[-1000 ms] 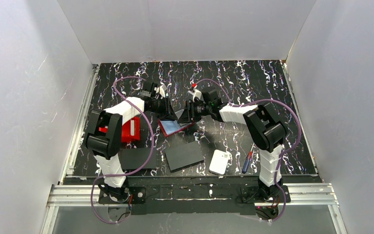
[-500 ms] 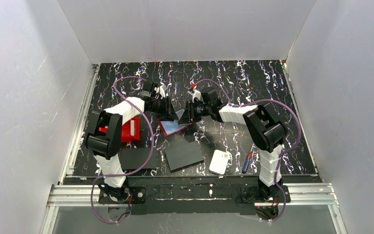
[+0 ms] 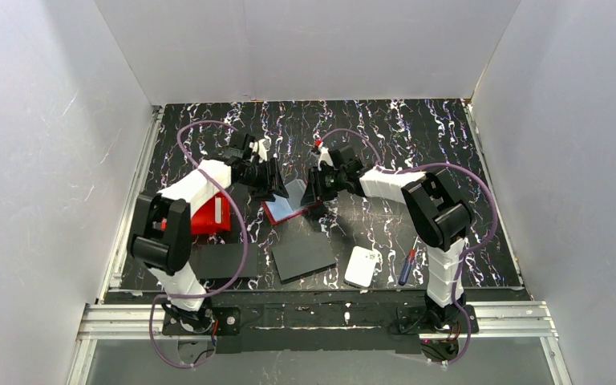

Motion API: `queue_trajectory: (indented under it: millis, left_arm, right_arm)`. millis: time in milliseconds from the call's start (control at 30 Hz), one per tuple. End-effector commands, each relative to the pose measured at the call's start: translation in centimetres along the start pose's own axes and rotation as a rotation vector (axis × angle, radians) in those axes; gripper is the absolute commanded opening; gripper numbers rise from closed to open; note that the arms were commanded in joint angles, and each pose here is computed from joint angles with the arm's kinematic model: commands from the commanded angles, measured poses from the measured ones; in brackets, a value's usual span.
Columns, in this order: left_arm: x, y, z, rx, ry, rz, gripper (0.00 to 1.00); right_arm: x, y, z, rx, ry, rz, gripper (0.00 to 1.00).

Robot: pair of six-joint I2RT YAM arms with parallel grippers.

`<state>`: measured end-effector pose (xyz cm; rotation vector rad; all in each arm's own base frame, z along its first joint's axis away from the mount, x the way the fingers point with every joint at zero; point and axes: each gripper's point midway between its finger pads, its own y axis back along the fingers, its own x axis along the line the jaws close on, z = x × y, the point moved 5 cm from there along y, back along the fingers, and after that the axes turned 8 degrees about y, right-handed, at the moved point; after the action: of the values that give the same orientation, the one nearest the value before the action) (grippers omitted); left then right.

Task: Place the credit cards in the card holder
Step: Turn over the card slot in the card holder, then pick up the credit card from the storage box.

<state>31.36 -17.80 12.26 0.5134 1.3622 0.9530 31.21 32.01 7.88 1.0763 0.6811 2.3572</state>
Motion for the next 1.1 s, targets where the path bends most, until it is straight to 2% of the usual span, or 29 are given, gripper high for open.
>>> queue_trajectory:
  millis: [0,33,167,200,300,433,533,667,800,933,1067]
  left_arm:
    - [-0.7,6.7,-1.4,-0.068,-0.021,0.054,0.57]
    - [-0.5,8.3,-1.6,-0.092,-0.007,0.083,0.64]
    - [2.7,14.5,-2.4,-0.234,0.078,0.21,0.76]
    - [4.0,15.6,-2.6,-0.269,0.103,0.255,0.78]
    - [7.1,17.1,-2.7,-0.327,0.142,0.33,0.8]
    - [9.2,16.6,-1.9,-0.327,0.105,0.36,0.81]
    - [10.2,15.3,-1.0,-0.27,0.101,0.275,0.84]
    - [11.3,13.7,0.2,-0.239,0.124,0.198,0.85]
    - [12.2,12.9,0.8,-0.232,0.106,0.226,0.85]
    - [12.8,12.5,0.6,-0.212,0.082,0.235,0.8]
    - [13.1,11.6,0.2,-0.184,0.088,0.213,0.81]
  right_arm:
    - [-0.3,3.1,3.5,-0.04,0.206,-0.237,0.43]
    - [-0.2,3.4,3.7,-0.034,0.229,-0.275,0.45]
    - [2.9,3.5,4.2,-0.06,0.308,-0.357,0.6]
    - [4.3,3.1,4.2,-0.071,0.311,-0.329,0.64]
    - [9.1,1.3,4.4,-0.116,0.27,-0.096,0.69]
    - [12.6,0.6,4.7,-0.147,0.212,0.131,0.7]
    - [13.4,0.6,4.4,-0.146,0.196,0.208,0.71]
    - [13.0,0.3,3.8,-0.133,0.194,0.216,0.7]
    - [12.3,0.4,3.6,-0.129,0.186,0.212,0.69]
    - [12.1,0.6,3.5,-0.129,0.194,0.208,0.68]
    - [11.9,0.5,3.3,-0.119,0.191,0.213,0.67]
